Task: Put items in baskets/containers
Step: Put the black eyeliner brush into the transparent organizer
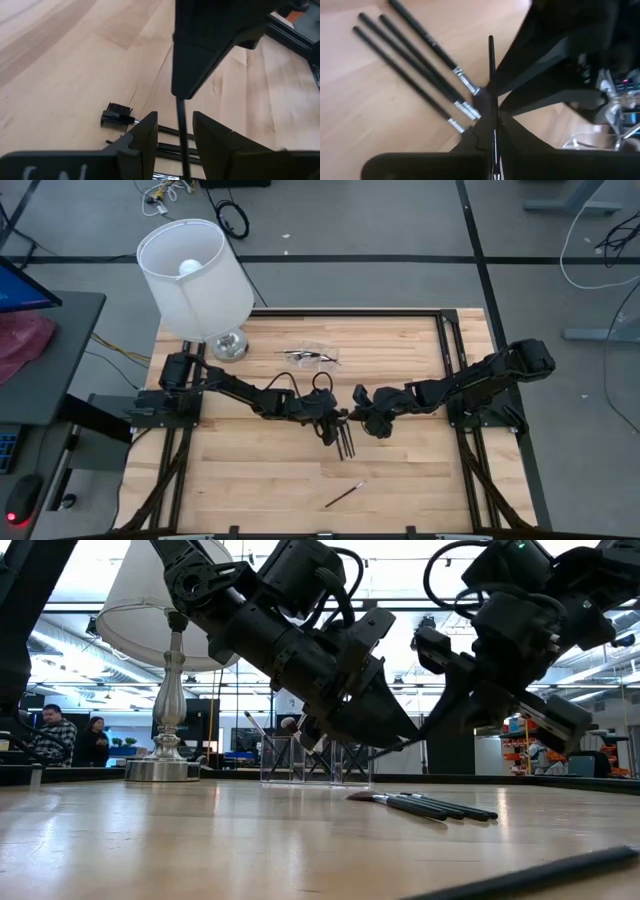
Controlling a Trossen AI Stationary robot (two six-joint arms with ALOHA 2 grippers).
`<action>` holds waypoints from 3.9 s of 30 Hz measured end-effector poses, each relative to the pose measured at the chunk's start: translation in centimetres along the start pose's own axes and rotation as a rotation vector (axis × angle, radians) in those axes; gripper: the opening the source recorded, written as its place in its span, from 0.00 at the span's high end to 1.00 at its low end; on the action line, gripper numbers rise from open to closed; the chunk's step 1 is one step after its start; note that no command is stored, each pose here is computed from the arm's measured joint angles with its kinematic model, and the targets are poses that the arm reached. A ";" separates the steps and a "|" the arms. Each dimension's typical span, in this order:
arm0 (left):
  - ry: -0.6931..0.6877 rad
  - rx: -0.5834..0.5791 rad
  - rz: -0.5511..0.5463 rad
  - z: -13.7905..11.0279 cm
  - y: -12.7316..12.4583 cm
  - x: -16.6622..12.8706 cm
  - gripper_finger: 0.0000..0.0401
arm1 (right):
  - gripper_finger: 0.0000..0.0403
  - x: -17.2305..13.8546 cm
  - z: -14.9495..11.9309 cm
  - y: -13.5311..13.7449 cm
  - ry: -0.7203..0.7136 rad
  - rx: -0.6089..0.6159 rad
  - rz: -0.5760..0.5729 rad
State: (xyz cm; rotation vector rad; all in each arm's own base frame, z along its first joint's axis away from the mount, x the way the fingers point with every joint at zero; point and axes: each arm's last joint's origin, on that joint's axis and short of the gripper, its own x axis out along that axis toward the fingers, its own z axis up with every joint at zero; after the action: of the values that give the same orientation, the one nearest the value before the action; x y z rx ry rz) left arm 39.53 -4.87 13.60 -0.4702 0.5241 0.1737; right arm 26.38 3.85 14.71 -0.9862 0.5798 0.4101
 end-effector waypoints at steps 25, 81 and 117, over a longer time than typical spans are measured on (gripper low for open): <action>-0.011 0.068 0.056 0.0 0.2 0.0 0.92 | 0.78 -0.1 0.2 -0.7 0.106 0.011 -0.155; -0.576 0.454 0.073 1.5 1.8 -8.4 0.96 | 0.51 -3.6 -2.7 -7.4 -0.724 0.822 -0.261; -0.536 0.502 0.111 3.2 -1.0 -7.0 0.94 | 0.74 -4.4 -1.0 -7.5 -0.791 0.818 -0.231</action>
State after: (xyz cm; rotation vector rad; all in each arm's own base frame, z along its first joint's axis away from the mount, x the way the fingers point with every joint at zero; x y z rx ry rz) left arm 35.21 -4.49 20.04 0.1030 0.0552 0.2553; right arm 26.96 -0.98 21.95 -0.0561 -0.1101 0.2801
